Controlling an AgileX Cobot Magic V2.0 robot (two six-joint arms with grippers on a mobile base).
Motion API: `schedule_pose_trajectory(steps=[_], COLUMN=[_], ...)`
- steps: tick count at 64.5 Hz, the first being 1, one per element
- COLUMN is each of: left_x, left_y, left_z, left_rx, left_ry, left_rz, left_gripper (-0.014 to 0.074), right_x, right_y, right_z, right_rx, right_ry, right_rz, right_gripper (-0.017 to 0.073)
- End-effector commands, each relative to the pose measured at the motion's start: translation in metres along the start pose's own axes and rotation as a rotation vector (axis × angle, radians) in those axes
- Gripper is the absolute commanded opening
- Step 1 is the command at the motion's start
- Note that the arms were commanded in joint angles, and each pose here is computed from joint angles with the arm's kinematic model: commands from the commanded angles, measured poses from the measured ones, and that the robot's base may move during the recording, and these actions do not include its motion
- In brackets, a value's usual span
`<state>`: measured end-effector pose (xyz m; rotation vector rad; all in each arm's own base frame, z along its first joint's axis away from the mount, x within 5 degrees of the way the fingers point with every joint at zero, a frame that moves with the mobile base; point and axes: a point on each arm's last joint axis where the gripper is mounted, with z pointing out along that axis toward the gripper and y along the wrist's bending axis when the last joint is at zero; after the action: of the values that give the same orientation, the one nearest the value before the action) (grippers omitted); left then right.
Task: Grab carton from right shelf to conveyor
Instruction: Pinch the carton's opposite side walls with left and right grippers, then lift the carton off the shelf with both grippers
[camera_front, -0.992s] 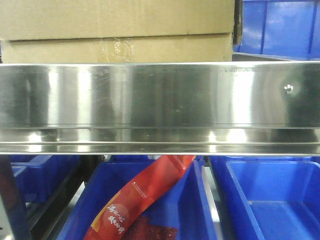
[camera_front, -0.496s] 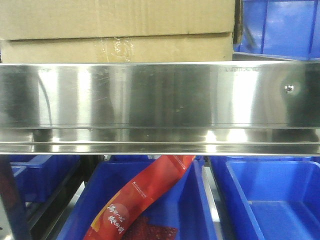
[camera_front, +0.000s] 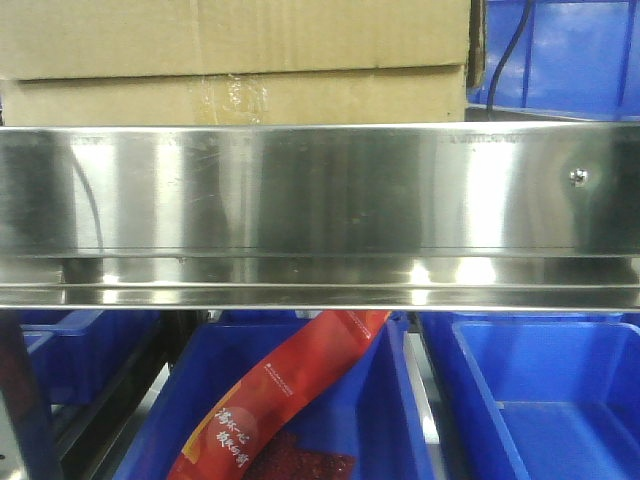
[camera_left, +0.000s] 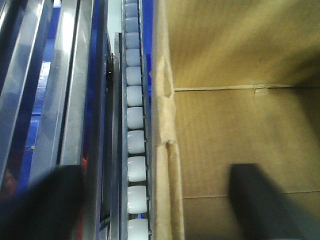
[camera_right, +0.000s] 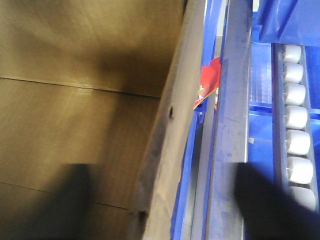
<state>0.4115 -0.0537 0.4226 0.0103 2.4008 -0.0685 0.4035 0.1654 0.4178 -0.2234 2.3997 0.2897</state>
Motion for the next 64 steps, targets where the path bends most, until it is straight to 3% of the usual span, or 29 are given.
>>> schedule_pose_trajectory(steps=[1, 4, 6, 10, 23, 40, 56, 64], left_x=[-0.001, -0.001, -0.001, -0.001, -0.008, -0.012, 0.01, 0.036], left_y=[0.001, 0.001, 0.001, 0.001, 0.001, -0.001, -0.024, -0.033], left_z=[0.0, 0.0, 0.0, 0.0, -0.015, -0.096, -0.146, -0.155], left_rx=[-0.001, -0.001, -0.001, -0.001, 0.005, 0.03, 0.059, 0.069], left_ry=[0.003, 0.003, 0.003, 0.003, -0.045, -0.215, -0.263, -0.212], left_rz=[-0.009, -0.009, -0.009, -0.009, -0.011, -0.006, 0.069, 0.064], left_gripper=[0.0125, -0.0013, -0.0044, 0.0009, -0.0006, -0.0006, -0.0008, -0.0008], right_x=[-0.004, -0.004, -0.004, -0.004, -0.007, -0.005, 0.013, 0.034], right_y=[-0.001, -0.001, -0.001, -0.001, 0.0, 0.013, 0.01, 0.005], right_z=[-0.006, -0.006, -0.006, -0.008, -0.033, -0.115, -0.157, -0.158], right_rx=[0.001, 0.001, 0.001, 0.006, -0.009, -0.055, -0.059, -0.05], right_ry=[-0.031, -0.031, -0.031, -0.036, -0.083, -0.232, -0.257, -0.188], right_rz=[-0.008, -0.008, -0.008, -0.009, -0.008, -0.115, -0.143, -0.153], right_gripper=[0.0089, -0.0041, -0.0099, -0.0063, -0.007, -0.007, -0.007, -0.007])
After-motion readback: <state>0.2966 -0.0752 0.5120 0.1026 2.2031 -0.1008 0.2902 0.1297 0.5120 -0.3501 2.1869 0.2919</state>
